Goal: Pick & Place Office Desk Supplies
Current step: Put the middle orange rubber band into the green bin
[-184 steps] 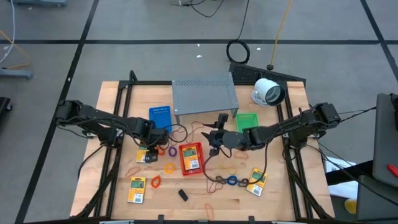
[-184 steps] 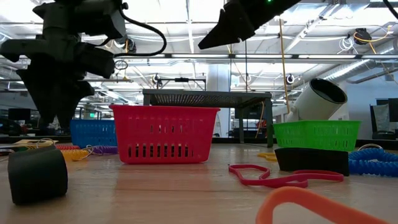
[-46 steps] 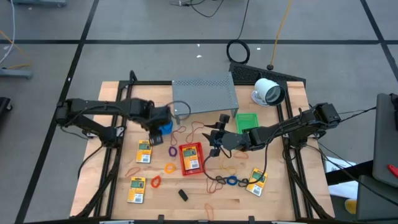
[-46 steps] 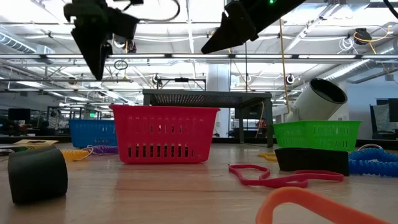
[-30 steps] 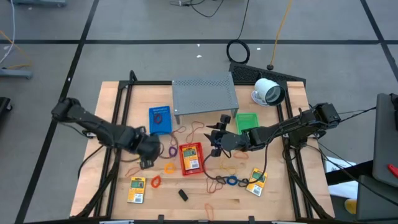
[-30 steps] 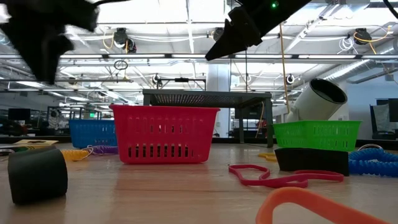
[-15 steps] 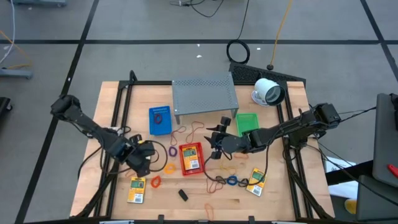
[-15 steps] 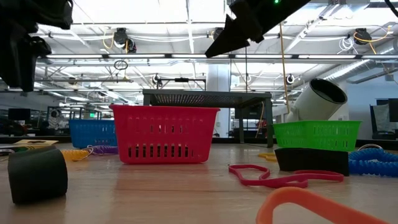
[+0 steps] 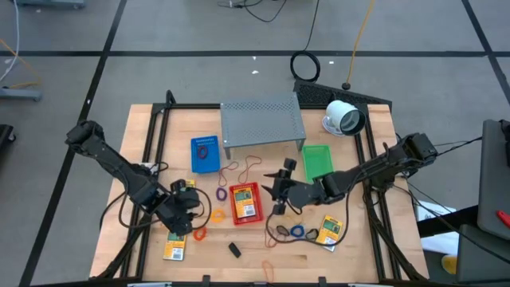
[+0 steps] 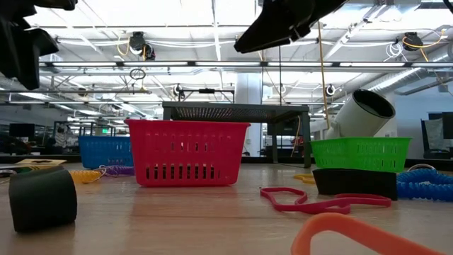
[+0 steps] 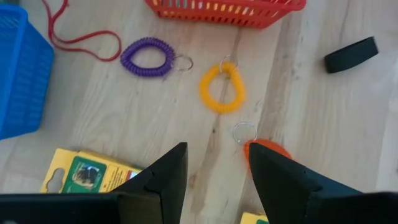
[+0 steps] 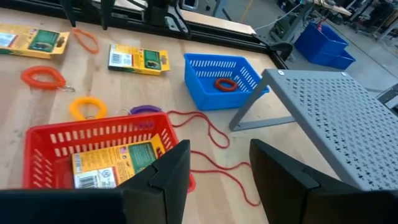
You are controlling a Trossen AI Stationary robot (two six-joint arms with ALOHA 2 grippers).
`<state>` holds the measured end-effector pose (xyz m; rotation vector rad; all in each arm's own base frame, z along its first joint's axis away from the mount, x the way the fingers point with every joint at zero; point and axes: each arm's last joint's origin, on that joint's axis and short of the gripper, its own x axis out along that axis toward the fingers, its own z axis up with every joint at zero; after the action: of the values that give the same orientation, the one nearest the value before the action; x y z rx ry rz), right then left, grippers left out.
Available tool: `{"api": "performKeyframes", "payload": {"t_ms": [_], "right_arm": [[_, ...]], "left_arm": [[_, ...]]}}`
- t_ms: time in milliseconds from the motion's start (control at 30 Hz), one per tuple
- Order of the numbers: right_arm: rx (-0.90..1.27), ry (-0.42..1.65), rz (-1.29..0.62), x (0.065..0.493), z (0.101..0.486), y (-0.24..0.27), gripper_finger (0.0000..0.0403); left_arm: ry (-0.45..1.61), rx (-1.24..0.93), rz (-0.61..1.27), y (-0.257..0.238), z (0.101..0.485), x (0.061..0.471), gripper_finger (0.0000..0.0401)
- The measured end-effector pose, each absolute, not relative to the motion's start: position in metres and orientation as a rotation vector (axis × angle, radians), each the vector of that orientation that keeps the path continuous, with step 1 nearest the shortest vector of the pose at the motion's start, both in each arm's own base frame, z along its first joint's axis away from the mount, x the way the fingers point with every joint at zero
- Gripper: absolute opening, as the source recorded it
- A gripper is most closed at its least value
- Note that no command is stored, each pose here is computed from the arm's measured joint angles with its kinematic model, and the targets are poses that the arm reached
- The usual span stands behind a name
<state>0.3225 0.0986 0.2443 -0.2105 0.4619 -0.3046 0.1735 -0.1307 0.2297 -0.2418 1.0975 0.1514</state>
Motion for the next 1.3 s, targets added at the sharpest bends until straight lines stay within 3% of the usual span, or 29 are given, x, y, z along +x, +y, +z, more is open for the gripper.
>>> {"api": "performKeyframes", "payload": {"t_ms": [867, 1300], "right_arm": [[-0.188, 0.413, -0.305, 0.325, 0.249, 0.099, 0.0155], [-0.181, 0.441, -0.313, 0.321, 0.237, 0.097, 0.0155]], "left_arm": [[1.055, -0.228, 0.178, -0.13, 0.23, 0.175, 0.0182], [1.252, -0.314, 0.264, -0.135, 0.204, 0.144, 0.0182]]}}
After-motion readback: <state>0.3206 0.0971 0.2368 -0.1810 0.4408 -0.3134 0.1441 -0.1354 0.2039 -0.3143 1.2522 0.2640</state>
